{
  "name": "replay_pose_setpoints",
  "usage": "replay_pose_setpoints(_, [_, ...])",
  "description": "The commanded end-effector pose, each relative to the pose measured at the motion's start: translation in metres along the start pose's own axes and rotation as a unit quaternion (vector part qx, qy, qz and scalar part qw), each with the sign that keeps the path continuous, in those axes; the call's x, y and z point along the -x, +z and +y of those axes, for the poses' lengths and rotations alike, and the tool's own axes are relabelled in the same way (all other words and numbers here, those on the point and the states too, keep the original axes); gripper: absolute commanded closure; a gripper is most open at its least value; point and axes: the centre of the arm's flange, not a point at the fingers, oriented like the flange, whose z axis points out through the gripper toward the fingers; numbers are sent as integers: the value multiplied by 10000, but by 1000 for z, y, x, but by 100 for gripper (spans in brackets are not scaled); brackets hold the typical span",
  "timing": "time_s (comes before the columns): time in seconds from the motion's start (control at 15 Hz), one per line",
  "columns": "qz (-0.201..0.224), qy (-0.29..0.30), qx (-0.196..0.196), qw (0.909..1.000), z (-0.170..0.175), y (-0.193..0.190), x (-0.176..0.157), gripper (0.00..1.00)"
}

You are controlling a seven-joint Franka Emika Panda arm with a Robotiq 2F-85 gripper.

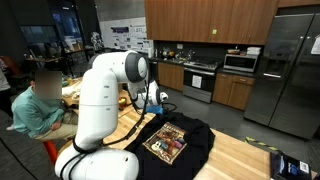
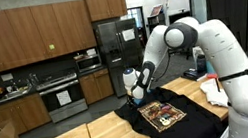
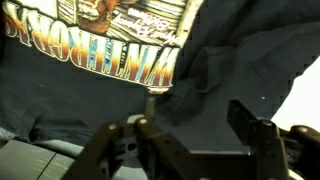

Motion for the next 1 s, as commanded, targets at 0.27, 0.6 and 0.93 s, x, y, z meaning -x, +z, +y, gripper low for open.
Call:
replay_pose_setpoints(0.27, [-77,-240,-89,9996,-33,-24,1,0])
replay_pose_setpoints(0.6, [-84,-240,-87,9996,-32,-26,1,0])
replay_pose_setpoints(0.93, [-53,48,95,9999,-9,-28,-7,0])
